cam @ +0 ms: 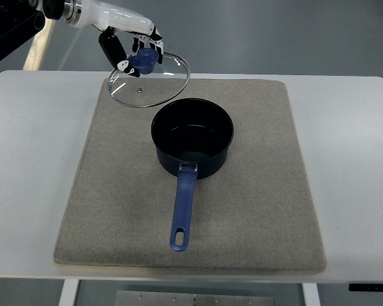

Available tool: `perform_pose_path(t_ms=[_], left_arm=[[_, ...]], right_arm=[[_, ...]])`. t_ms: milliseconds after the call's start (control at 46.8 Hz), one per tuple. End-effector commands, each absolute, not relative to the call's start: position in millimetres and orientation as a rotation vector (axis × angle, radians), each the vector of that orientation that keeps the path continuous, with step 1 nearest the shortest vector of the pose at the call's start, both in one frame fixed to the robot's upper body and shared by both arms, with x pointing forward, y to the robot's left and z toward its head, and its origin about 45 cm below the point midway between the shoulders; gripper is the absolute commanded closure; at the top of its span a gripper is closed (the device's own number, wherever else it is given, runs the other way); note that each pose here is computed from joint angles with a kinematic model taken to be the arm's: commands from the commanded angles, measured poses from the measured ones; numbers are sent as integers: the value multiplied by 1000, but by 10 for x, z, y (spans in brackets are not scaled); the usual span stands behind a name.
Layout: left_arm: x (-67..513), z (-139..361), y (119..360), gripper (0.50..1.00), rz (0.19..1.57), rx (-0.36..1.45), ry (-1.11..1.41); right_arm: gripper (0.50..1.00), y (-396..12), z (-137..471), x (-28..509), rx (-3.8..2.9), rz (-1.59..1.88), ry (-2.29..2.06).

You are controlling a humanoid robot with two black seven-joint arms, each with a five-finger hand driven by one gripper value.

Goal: Open pot lid and place left with left hand
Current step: 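Carry the lid beside the saucepan and lower it onto the mat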

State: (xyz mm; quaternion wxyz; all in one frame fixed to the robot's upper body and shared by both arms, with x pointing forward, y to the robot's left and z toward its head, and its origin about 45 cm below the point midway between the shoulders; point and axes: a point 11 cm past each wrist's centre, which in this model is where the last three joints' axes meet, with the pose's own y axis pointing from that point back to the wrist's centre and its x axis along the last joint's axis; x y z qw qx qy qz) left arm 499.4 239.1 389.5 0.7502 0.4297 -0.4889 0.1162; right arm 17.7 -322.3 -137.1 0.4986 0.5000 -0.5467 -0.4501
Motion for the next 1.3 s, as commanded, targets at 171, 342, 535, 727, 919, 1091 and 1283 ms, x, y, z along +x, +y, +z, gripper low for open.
perform_pose_path(t_ms=[171, 342, 535, 727, 919, 1091, 1283], left_arm=[[4924, 3597, 2757, 960, 272, 988, -990], [4868, 3395, 2931, 960, 281, 1007, -938], [4826, 3225, 3039, 960, 293, 1013, -920], [4778, 3086, 3127, 958, 294, 1024, -893], [4729, 2945, 3160, 958, 285, 1028, -865], [4702, 2872, 3180, 958, 280, 1031, -852], [4724, 2917, 3136, 960, 289, 1015, -861]], right_arm=[[585, -3223, -1371, 176, 1210, -1089, -1323], [585, -3223, -1371, 176, 1210, -1089, -1323], [585, -3223, -1371, 176, 1210, -1089, -1323], [585, -3223, -1371, 176, 1210, -1089, -1323], [585, -3223, -1371, 176, 1210, -1089, -1323], [585, -3223, -1371, 176, 1210, -1089, -1323], [585, -3223, -1371, 176, 1210, -1089, -1323]])
